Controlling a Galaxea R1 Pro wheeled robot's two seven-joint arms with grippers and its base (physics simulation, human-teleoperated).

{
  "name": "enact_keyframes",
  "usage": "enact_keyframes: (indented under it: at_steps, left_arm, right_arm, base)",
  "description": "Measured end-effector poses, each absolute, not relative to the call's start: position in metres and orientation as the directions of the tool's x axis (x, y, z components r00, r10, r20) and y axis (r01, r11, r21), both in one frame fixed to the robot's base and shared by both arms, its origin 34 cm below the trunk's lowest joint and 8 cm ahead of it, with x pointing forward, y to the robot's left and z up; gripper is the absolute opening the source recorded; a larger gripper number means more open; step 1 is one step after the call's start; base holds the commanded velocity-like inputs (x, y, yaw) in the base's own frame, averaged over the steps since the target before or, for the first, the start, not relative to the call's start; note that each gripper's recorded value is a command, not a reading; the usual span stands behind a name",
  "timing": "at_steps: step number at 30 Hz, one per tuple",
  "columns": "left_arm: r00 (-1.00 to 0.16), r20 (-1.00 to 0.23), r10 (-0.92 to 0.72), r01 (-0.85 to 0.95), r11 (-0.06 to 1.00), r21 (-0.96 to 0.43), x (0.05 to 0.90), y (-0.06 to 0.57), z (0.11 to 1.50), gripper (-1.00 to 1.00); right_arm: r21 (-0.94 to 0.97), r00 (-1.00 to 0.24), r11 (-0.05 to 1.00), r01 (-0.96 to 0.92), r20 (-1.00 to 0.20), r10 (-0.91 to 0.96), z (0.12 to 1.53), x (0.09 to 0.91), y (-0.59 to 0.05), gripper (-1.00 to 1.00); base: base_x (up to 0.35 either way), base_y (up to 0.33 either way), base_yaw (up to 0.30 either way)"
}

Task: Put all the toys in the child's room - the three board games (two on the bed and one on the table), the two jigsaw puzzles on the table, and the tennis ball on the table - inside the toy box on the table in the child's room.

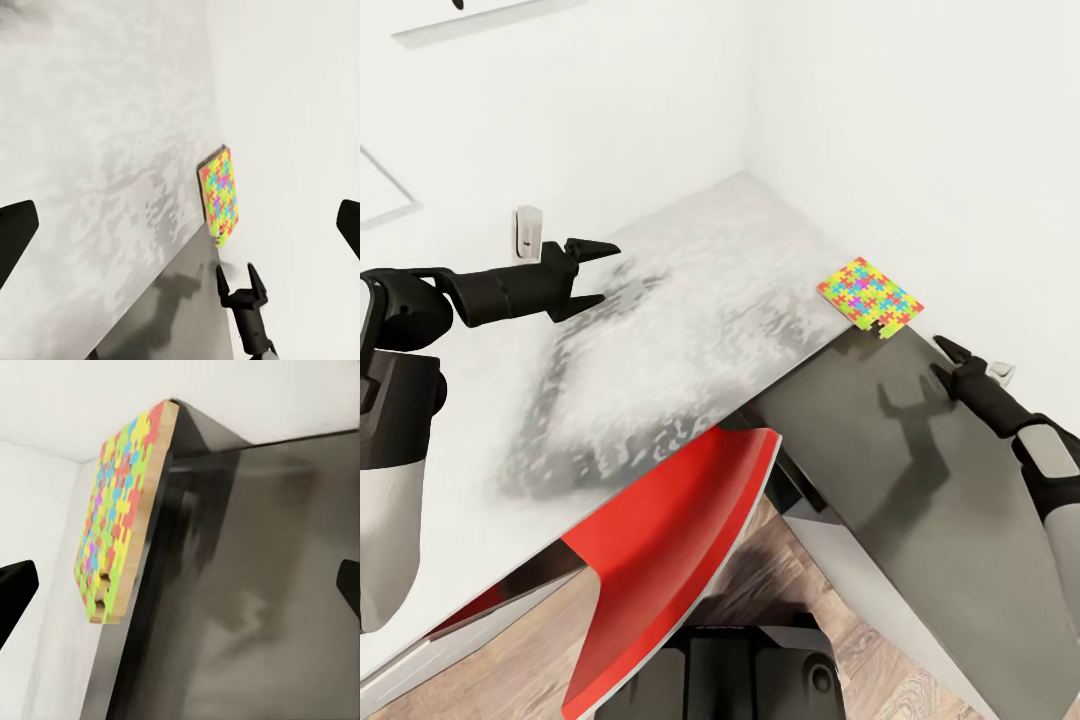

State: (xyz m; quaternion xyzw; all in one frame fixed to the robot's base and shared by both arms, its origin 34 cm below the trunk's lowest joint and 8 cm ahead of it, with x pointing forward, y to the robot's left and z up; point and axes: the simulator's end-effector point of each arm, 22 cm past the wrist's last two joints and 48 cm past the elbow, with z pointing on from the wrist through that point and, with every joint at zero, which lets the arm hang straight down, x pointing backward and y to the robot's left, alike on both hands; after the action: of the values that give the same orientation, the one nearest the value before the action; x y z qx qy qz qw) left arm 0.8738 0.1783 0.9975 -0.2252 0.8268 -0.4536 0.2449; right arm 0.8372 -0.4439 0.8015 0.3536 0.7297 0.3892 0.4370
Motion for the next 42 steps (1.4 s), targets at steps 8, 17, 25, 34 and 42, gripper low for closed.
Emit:
enact_keyframes:
  at_steps: [8, 17, 25, 34, 42]
  left_arm:
    - [-0.779, -0.199, -0.594, -0.152, 0.488, -0.860, 0.873, 0.178, 0.996, 1.00]
    - [-0.780, -0.198, -0.593, -0.153, 0.489, -0.859, 0.873, 0.178, 0.995, 1.00]
    - [-0.780, -0.198, -0.593, -0.153, 0.489, -0.859, 0.873, 0.178, 0.995, 1.00]
    - [-0.780, -0.198, -0.593, -0.153, 0.489, -0.859, 0.873, 0.178, 0.995, 1.00]
    - [-0.780, -0.198, -0.593, -0.154, 0.489, -0.859, 0.873, 0.178, 0.995, 1.00]
  right_arm:
    - [0.869, -0.341, 0.450, 0.206, -0.367, 0.865, 0.804, 0.848, -0.453, 1.00]
    - [0.870, -0.301, 0.437, 0.230, -0.363, 0.882, 0.808, 0.855, -0.465, 1.00]
    - [0.871, -0.294, 0.432, 0.234, -0.360, 0.885, 0.808, 0.856, -0.465, 1.00]
    - [0.872, -0.291, 0.429, 0.235, -0.358, 0.887, 0.808, 0.857, -0.466, 1.00]
    - [0.872, -0.289, 0.429, 0.236, -0.358, 0.888, 0.808, 0.857, -0.466, 1.00]
  base:
    - [0.000, 0.000, 0.000]
    - [0.000, 0.000, 0.000]
    - [0.000, 0.000, 0.000]
    - [0.000, 0.000, 0.053]
    - [0.000, 0.000, 0.174]
